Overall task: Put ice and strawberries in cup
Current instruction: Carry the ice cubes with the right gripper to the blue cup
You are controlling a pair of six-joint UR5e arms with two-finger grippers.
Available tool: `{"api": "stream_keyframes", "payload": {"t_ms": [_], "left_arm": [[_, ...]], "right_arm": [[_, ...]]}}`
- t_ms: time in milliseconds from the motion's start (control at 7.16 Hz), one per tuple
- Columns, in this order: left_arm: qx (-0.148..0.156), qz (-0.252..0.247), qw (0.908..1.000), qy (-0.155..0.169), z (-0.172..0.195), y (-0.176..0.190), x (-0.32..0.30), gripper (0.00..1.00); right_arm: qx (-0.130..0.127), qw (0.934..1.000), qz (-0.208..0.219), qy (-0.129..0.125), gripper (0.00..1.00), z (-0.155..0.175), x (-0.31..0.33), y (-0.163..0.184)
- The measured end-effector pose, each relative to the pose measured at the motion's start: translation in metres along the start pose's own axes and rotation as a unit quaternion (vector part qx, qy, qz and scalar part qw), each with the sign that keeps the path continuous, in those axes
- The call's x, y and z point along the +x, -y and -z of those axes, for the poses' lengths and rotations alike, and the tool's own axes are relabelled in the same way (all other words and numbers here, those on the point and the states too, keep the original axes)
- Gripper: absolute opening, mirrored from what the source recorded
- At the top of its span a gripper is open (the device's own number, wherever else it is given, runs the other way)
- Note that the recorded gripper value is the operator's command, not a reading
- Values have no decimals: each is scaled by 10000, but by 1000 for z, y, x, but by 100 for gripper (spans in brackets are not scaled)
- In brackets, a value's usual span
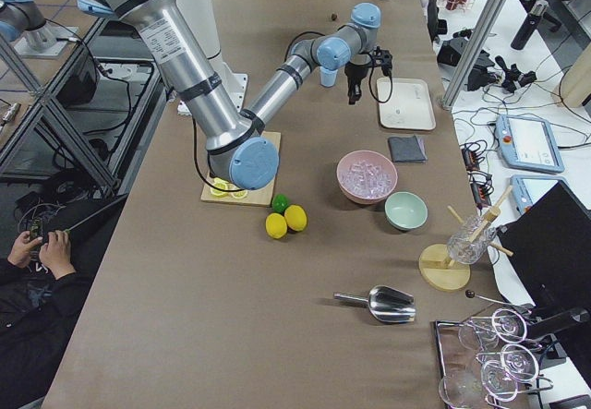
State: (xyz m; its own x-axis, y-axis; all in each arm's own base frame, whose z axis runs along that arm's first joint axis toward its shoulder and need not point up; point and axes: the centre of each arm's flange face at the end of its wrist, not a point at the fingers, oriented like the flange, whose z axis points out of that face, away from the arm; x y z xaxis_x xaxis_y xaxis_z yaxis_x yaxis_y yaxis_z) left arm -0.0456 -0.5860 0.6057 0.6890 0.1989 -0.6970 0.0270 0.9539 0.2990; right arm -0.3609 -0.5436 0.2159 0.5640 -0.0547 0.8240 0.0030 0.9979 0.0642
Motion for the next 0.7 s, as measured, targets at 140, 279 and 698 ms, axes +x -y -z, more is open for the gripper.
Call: {"api": "stream_keyframes", "payload": {"t_ms": [140, 279, 698], "left_arm": [[-2, 2, 10000, 2, 0, 1, 0, 98], [0, 0, 10000, 5, 0, 2, 0, 98], [1, 6, 10000, 8, 0, 3, 0, 98]], "right_arm": [[40, 9994, -189, 304, 0, -26, -40, -7], [77, 9984, -358, 429, 0, -48, -84, -17], [157, 9967, -631, 478, 0, -94, -198, -58]]}}
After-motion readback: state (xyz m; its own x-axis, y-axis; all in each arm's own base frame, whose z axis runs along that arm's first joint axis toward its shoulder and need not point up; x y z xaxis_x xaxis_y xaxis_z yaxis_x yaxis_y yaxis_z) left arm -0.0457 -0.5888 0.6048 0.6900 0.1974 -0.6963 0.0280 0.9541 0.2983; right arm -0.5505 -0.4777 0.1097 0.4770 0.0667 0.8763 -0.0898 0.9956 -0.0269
